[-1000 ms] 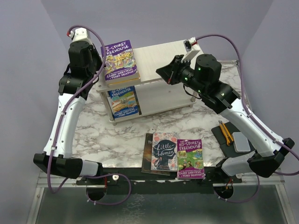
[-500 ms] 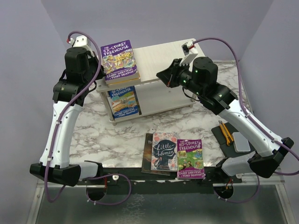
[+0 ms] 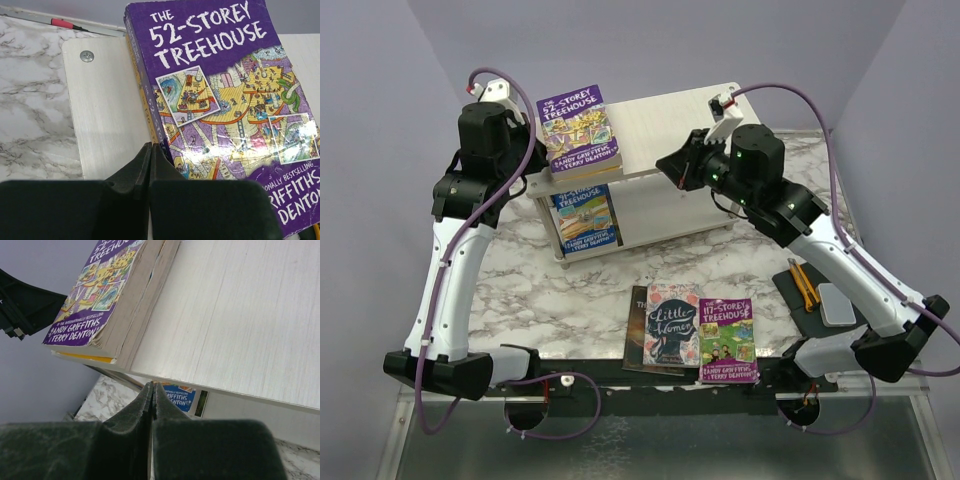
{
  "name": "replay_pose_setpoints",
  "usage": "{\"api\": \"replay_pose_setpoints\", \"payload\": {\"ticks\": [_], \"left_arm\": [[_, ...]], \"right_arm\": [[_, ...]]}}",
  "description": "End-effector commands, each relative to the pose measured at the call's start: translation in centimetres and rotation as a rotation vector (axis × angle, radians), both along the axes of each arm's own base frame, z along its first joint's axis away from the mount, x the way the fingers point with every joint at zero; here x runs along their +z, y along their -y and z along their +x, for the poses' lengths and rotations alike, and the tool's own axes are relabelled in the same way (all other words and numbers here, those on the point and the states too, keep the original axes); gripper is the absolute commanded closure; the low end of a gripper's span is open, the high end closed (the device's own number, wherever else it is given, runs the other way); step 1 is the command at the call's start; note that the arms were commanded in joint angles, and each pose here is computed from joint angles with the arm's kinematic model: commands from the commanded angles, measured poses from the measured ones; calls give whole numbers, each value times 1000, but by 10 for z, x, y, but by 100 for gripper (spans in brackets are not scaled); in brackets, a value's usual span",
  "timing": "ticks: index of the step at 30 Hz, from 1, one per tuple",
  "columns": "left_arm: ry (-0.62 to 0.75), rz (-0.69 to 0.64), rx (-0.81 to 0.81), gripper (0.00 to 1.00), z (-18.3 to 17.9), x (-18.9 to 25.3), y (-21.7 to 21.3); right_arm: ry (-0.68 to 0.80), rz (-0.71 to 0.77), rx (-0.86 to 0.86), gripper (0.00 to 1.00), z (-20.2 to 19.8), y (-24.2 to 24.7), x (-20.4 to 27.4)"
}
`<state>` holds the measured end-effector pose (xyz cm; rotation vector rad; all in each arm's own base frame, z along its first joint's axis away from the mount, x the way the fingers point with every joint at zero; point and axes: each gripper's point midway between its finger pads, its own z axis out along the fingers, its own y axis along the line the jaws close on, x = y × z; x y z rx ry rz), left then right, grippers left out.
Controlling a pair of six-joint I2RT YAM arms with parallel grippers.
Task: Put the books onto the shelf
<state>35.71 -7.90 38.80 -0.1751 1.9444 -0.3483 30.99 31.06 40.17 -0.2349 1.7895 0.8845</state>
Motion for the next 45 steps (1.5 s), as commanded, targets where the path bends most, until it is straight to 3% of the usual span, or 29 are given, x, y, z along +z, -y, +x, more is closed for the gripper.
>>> {"api": "replay_pose_setpoints", "payload": {"ticks": [1,5,8,10,13,18,25,31,34,39,45], "left_arm": [[10,-9,-31,99,-14,10,2],[20,39,54,95,-20,10,-16],[31,63,121,80,-30,9,-31],[46,80,163,68,-40,9,-41],[69,82,174,57,-56,10,-47],[114,12,50,43,-92,13,-28],[170,-167,-329,37,-163,23,33],[70,-340,-549,29,-179,-25,75],[31,-336,-561,23,-178,-43,77],[-166,-418,-567,20,-168,-106,89],[-282,-452,-525,13,-168,-155,98]], "right_arm": [[15,-15,-29,95,-5,11,1],[16,-27,-58,91,-7,20,1],[11,-43,-89,88,-10,30,-2],[4,-54,-102,81,-14,37,-6],[-15,-75,-116,71,-22,49,-18],[-66,-133,-144,48,-40,73,-47],[-195,-240,-187,23,-77,115,-105],[-342,-271,-196,17,-110,136,-161],[-421,-269,-177,16,-123,137,-195],[-547,-263,-142,14,-138,129,-250],[-613,-248,-132,14,-135,115,-290]]}}
